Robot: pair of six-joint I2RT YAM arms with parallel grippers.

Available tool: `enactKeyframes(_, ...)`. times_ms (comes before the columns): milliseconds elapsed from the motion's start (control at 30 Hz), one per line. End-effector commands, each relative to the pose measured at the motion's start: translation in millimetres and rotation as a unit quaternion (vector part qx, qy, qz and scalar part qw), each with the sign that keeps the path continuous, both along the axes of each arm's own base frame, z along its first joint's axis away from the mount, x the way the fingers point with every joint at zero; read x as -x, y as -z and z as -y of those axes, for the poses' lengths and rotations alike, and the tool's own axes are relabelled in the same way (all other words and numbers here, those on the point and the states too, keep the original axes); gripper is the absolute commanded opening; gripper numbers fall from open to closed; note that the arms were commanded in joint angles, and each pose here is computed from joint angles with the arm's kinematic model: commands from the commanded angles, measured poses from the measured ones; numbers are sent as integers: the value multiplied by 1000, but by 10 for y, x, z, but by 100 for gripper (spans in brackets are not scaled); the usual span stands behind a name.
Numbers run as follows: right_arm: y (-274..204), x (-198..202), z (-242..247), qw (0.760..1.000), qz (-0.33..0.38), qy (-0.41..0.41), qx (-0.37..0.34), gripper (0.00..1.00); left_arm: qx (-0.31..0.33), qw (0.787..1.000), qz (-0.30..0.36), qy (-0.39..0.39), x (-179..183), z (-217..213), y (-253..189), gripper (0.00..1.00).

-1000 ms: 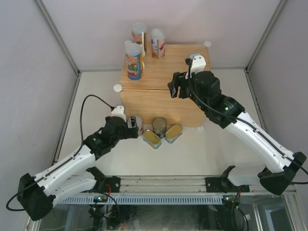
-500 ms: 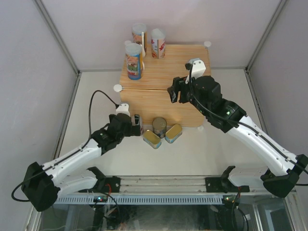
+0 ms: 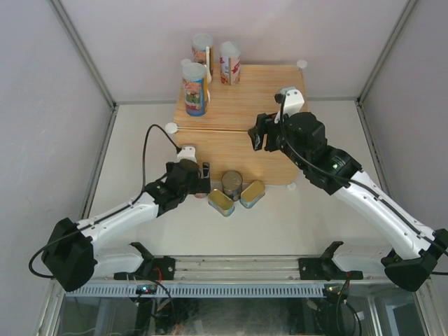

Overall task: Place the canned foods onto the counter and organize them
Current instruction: Pick up the canned food from the center of the board.

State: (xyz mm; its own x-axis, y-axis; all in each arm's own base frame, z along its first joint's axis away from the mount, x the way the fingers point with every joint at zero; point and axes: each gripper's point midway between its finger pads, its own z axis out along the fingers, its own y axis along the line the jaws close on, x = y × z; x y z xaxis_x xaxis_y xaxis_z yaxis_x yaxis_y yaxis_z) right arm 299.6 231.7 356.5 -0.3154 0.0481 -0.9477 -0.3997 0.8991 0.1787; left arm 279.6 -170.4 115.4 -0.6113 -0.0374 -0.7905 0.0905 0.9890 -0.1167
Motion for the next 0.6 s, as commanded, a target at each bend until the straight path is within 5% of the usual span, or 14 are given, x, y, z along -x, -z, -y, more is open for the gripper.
enactKeyframes(0,-159,17,62,999,17,5,-33,63,26,999,37,-3,-178,150,-275,100)
enactKeyframes(567,-37,-22,116,999,4,6,-34,63,7,999,30,-23,-248,144,-126,96)
